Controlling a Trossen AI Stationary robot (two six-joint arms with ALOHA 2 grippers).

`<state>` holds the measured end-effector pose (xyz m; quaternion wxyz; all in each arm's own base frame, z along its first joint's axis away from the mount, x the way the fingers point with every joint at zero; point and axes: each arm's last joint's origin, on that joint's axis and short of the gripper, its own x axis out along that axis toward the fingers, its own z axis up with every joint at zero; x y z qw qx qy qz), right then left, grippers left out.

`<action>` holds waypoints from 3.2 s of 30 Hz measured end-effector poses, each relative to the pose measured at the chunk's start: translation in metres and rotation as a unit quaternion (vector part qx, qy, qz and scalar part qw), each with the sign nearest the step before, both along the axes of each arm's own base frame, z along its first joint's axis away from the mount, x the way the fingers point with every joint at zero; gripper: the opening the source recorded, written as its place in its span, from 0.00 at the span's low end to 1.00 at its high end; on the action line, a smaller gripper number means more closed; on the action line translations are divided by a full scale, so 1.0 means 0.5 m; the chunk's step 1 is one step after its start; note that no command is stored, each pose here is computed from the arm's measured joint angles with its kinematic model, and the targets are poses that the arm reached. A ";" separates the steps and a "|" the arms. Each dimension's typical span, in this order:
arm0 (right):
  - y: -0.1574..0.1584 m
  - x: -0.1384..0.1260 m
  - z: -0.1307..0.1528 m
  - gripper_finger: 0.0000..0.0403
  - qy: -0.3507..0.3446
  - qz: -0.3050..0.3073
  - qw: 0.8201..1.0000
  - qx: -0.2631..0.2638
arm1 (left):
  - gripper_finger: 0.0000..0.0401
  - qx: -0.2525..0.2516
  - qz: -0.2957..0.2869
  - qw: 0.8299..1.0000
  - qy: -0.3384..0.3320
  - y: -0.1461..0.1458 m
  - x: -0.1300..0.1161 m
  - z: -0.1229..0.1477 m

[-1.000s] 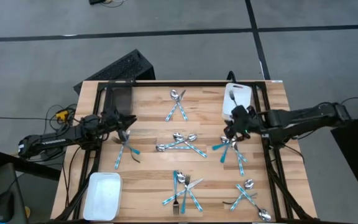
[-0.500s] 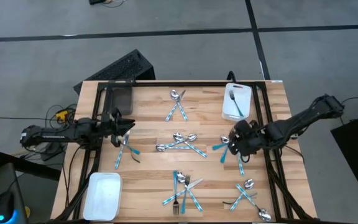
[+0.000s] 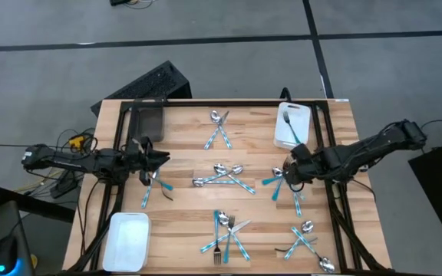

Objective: Sort silverware by color (type)
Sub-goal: Put the light blue spoon into the black bin

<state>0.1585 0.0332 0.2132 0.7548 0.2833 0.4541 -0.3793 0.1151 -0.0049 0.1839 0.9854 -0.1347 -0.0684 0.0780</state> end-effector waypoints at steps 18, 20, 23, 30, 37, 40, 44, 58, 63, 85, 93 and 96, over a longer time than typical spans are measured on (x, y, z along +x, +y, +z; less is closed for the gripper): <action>0.071 0.012 -0.072 0.27 0.086 0.094 0.991 0.035 | 0.18 0.011 0.092 0.994 0.064 -0.010 0.015 -0.025; 0.072 0.009 -0.074 0.27 0.099 0.099 0.990 0.035 | 0.18 0.026 0.096 0.992 0.075 -0.010 0.015 -0.028; 0.072 0.000 -0.072 0.27 0.127 0.132 0.982 0.045 | 0.18 0.032 0.125 0.987 0.097 -0.007 0.014 -0.036; 0.044 -0.029 -0.049 0.27 0.144 0.100 0.984 0.035 | 0.18 0.040 0.206 0.972 0.108 0.006 0.010 -0.038; 0.022 -0.047 -0.063 0.27 0.087 0.014 0.996 -0.025 | 0.18 -0.016 0.228 0.970 0.086 0.018 0.010 -0.038; 0.014 -0.051 -0.074 0.27 0.083 0.006 0.996 -0.039 | 0.18 -0.027 0.223 0.970 0.096 0.017 0.010 -0.051; 0.001 -0.050 -0.081 0.27 0.090 0.000 0.995 -0.044 | 0.18 -0.044 0.231 0.964 0.126 0.018 0.010 -0.069; 0.012 0.018 -0.098 0.27 0.037 0.117 0.992 0.002 | 0.18 -0.048 0.238 0.962 0.129 0.018 0.013 -0.073; 0.030 0.024 -0.123 0.27 0.081 0.163 0.983 0.002 | 0.18 -0.029 0.242 0.959 0.141 0.019 0.012 -0.075; 0.040 0.053 -0.075 0.08 0.196 0.260 0.945 0.001 | 0.18 0.011 0.241 0.962 0.129 0.018 0.018 -0.048; -0.008 0.074 -0.030 0.08 0.207 0.225 0.950 0.070 | 0.18 0.047 0.210 0.969 0.120 0.014 0.023 -0.030; -0.027 0.063 -0.029 0.08 0.238 0.199 0.945 0.100 | 0.18 0.051 0.210 0.969 0.121 0.014 0.023 -0.030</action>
